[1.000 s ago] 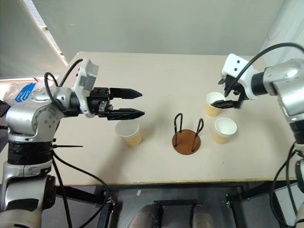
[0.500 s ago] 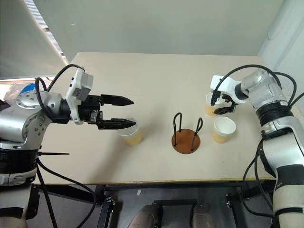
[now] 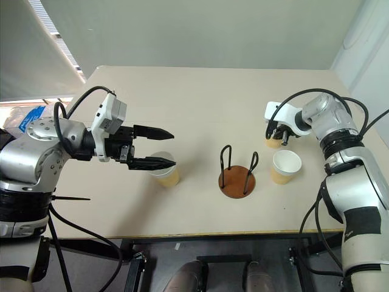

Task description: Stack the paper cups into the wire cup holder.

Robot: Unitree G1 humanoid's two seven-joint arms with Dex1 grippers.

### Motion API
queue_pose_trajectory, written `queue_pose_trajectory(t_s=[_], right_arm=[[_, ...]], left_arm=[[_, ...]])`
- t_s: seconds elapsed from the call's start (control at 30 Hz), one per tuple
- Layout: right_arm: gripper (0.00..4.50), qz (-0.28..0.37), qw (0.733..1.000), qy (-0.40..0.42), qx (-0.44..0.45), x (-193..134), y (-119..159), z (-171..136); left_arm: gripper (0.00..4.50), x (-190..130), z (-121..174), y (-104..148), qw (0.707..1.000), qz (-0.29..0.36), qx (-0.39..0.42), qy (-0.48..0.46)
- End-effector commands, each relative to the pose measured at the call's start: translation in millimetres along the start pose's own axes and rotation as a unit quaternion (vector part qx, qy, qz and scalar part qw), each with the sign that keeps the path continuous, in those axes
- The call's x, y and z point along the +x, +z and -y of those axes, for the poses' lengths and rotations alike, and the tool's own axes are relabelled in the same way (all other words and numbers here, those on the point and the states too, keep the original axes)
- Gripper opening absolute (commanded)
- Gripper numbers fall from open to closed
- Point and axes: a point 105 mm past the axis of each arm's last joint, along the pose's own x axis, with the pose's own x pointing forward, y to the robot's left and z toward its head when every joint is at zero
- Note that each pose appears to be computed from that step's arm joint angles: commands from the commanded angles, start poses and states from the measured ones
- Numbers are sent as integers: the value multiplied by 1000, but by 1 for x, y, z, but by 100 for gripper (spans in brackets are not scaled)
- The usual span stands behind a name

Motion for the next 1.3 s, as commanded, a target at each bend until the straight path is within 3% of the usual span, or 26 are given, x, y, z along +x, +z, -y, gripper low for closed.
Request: queue_pose_trajectory(t_s=[0.03, 0.23, 0.43, 0.57, 0.8, 1.03, 1.27, 1.3], right_arm=[[2, 58, 998, -5, -1, -23, 19, 7], [2, 131, 991, 11, -33, -74, 48, -6], [2, 199, 964, 42, -170, -144, 116, -65], [2, 206, 952, 54, -219, -160, 135, -90], [2, 197, 945, 85, -249, -147, 141, -107], [2, 144, 950, 98, -259, -123, 112, -104], [2, 135, 952, 110, -253, -111, 103, -104], [20, 137, 952, 109, -250, -111, 104, -103]], left_arm=[[450, -5, 2, 3, 1000, 3, 5, -9], [450, -4, 7, 3, 999, 14, -6, -35], [450, -1, 11, 5, 999, 10, 6, -50], [450, 0, 12, 5, 998, 6, 10, -57], [450, 3, 10, -2, 998, -21, 24, -58], [450, 0, 10, -3, 998, -26, 26, -53], [450, -1, 11, -3, 998, -29, 27, -50], [450, -2, 11, -3, 998, -30, 28, -50]])
